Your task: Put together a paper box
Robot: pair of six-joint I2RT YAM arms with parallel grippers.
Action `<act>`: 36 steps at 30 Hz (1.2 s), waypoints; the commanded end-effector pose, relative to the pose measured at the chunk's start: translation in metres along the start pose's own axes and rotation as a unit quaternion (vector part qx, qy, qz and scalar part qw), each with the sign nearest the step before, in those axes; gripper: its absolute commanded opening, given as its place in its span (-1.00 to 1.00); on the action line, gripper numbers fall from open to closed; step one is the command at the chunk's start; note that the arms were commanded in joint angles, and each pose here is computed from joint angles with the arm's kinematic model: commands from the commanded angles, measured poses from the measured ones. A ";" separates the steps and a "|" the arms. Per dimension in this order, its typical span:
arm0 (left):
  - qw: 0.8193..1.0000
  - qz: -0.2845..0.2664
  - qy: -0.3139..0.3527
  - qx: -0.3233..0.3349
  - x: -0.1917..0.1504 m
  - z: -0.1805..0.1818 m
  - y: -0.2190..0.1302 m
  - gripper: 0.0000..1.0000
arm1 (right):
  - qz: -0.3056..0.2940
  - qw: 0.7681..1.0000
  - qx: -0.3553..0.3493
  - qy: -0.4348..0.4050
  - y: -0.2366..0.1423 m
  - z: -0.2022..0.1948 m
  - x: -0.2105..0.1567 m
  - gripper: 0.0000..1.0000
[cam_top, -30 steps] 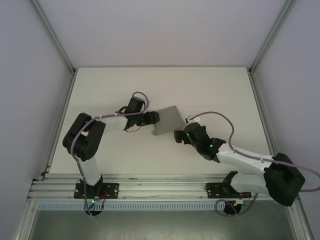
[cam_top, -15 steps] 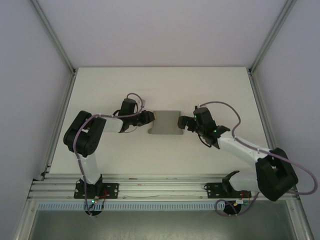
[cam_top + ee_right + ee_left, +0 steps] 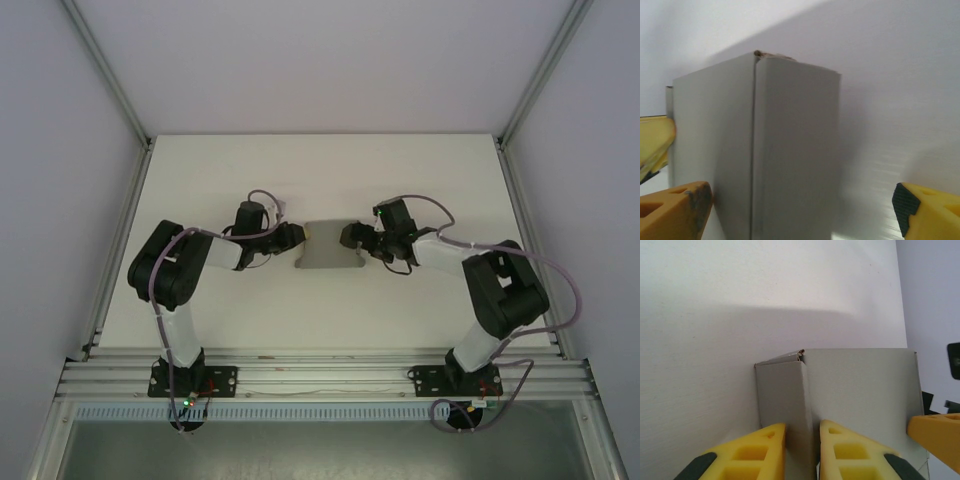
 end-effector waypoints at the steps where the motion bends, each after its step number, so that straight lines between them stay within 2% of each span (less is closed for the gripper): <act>1: 0.996 0.049 -0.054 0.055 -0.038 0.040 0.000 -0.57 | 0.017 0.997 0.068 0.015 0.003 0.022 0.003 0.78; 6: 0.997 0.050 -0.039 0.052 -0.038 0.038 -0.001 -0.56 | 0.035 0.992 0.119 0.030 0.010 0.033 0.005 0.51; 9: 0.998 0.040 -0.023 0.043 -0.030 0.031 -0.002 -0.47 | 0.039 0.989 0.137 0.045 0.010 0.035 0.010 0.22; 14: 0.999 0.009 0.023 0.029 -0.005 0.009 -0.009 -0.23 | 0.036 0.987 0.146 0.050 0.004 0.038 0.011 -0.04; 15: 0.999 0.003 0.033 0.034 0.001 0.005 -0.012 -0.12 | 0.034 0.987 0.146 0.051 0.002 0.038 0.011 -0.09; 18: 0.996 -0.010 0.072 0.043 0.016 -0.009 -0.021 0.49 | 0.030 0.989 0.129 0.062 -0.005 0.037 0.011 -0.14; 20: 0.993 -0.026 0.109 0.039 0.028 -0.025 -0.031 0.98 | 0.030 0.988 0.130 0.075 -0.011 0.038 0.010 -0.15; 23: 0.980 -0.058 0.189 0.033 0.041 -0.054 -0.050 1.00 | 0.031 0.988 0.117 0.093 -0.020 0.038 0.008 -0.17; 26: 0.950 -0.068 0.302 0.027 0.039 -0.088 -0.067 0.99 | 0.030 0.989 0.087 0.119 -0.032 0.036 0.006 -0.17; 27: 0.933 -0.059 0.353 0.021 0.031 -0.101 -0.070 0.99 | 0.031 0.988 0.071 0.131 -0.037 0.034 0.006 -0.17; 29: 0.891 -0.034 0.452 0.025 0.010 -0.122 -0.071 0.99 | 0.040 0.987 0.057 0.146 -0.044 0.036 0.004 -0.19; 31: 0.836 0.003 0.546 0.050 -0.016 -0.136 -0.072 0.99 | 0.057 0.984 0.047 0.165 -0.052 0.038 0.001 -0.16; 33: 0.789 0.032 0.610 0.068 -0.034 -0.146 -0.074 0.99 | 0.078 0.979 0.038 0.187 -0.060 0.040 -0.001 -0.09; 36: 0.754 0.056 0.648 0.091 -0.045 -0.149 -0.079 1.00 | 0.116 0.967 0.036 0.222 -0.071 0.043 -0.005 -0.07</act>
Point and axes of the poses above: each hand's point on the last joint's axis, 136 mm out from that joint toward the fingers, its own y axis out along the fingers, its own z axis along the line the jaws close on, x = y × z, the point moved 3 cm from there along -y, back along the fingers, and after that the axes turned 7 degrees about y, right-handed, at the moved point
